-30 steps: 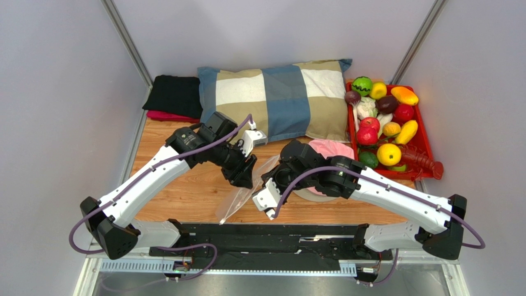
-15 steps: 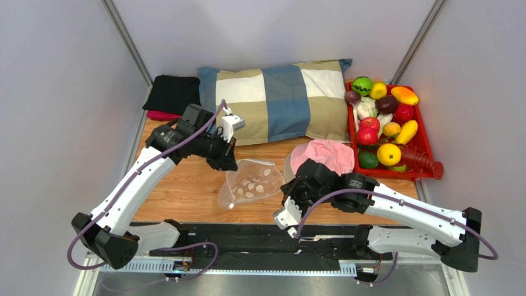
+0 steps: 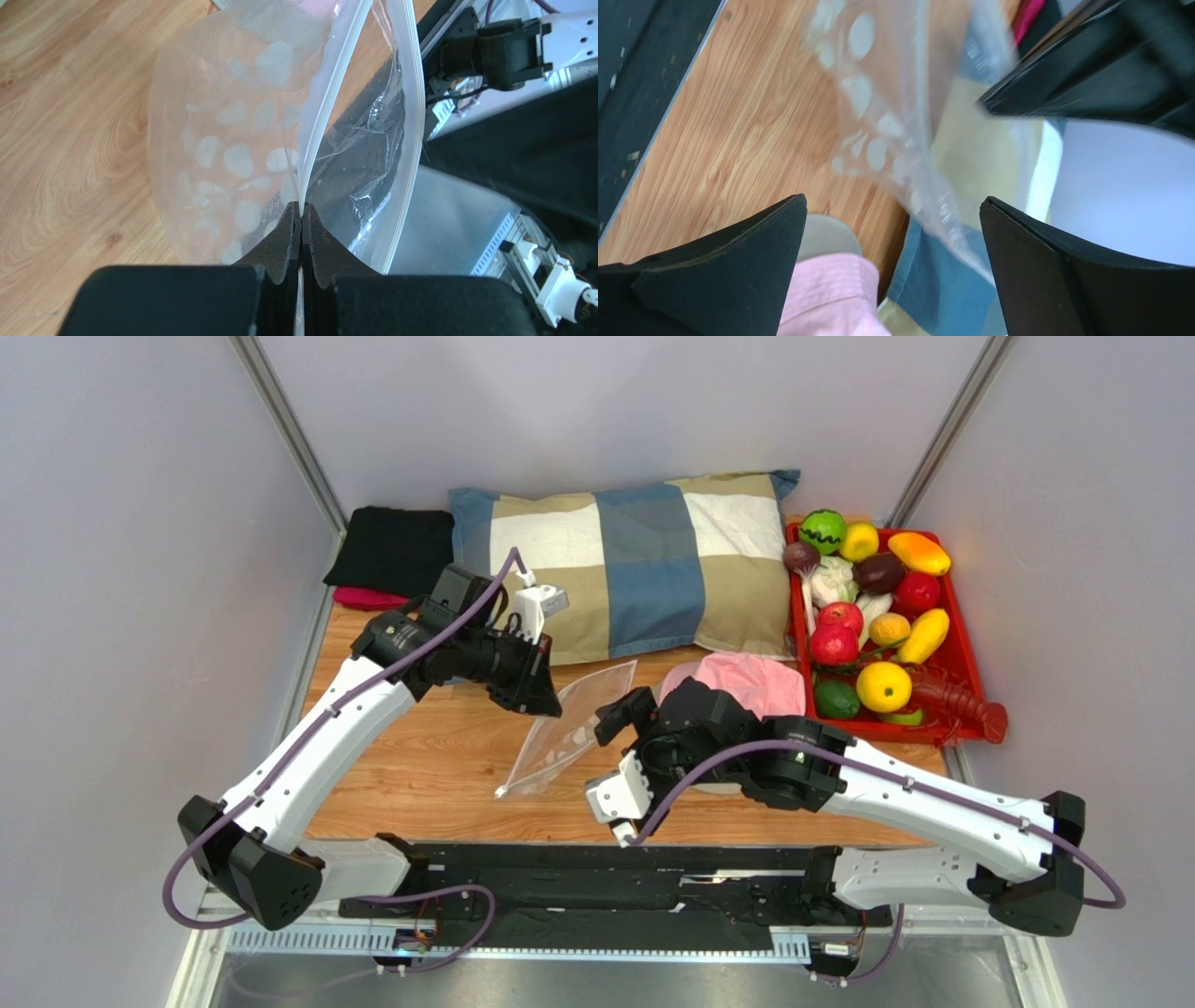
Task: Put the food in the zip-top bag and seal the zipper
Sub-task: Open the zipper of the food storage bag.
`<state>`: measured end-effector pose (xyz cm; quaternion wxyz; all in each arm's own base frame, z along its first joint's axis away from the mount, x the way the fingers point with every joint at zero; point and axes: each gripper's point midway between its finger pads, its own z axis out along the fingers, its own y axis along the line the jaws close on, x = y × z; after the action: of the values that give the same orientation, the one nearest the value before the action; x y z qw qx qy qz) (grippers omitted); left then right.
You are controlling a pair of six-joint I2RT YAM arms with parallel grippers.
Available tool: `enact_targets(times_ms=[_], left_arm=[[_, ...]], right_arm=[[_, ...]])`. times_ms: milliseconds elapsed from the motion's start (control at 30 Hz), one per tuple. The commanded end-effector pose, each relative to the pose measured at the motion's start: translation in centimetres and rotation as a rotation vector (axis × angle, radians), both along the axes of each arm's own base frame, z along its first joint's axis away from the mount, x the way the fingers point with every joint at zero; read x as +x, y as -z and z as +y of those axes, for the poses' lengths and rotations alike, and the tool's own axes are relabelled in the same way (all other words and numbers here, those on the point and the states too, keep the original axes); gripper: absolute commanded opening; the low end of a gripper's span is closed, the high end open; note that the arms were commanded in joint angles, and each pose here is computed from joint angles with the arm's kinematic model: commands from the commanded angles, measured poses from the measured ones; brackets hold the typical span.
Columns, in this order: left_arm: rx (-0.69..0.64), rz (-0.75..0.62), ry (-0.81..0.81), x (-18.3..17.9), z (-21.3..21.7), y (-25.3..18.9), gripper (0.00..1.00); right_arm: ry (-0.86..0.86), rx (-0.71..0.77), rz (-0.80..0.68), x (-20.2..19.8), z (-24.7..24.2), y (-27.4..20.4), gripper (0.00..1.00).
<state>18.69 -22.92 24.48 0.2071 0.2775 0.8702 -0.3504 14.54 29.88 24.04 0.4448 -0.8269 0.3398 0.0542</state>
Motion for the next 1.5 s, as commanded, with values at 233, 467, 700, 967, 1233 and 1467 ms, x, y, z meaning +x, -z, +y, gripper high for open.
enact_targets(times_ms=[233,467,700,967,1233,1467], left_arm=[[-0.036,-0.005,-0.118,2.2,-1.8,-1.4,0.0],[0.041,-0.066,-0.249,3.6,2.3,-1.9,0.0],[0.152,-0.123,-0.346,4.8,8.5,-1.5,0.0],[0.129,-0.095,-0.325,4.5,8.5,-1.2,0.0],[0.054,-0.023,-0.336,4.9,6.1,-1.1,0.0],[0.049,0.058,-0.423,5.6,4.6,0.5,0.0]], right_arm=[[-0.029,0.097,0.095,-1.1,5.2,-1.6,0.95],[0.051,-0.079,0.12,-0.4,3.3,2.1,0.16],[0.108,-0.172,0.081,-0.3,-3.5,5.3,0.0],[0.149,-0.197,0.084,0.4,-5.0,6.8,0.0],[0.244,-0.07,0.076,2.9,-1.7,3.7,0.46],[0.26,0.083,0.135,2.6,-0.4,0.3,0.79]])
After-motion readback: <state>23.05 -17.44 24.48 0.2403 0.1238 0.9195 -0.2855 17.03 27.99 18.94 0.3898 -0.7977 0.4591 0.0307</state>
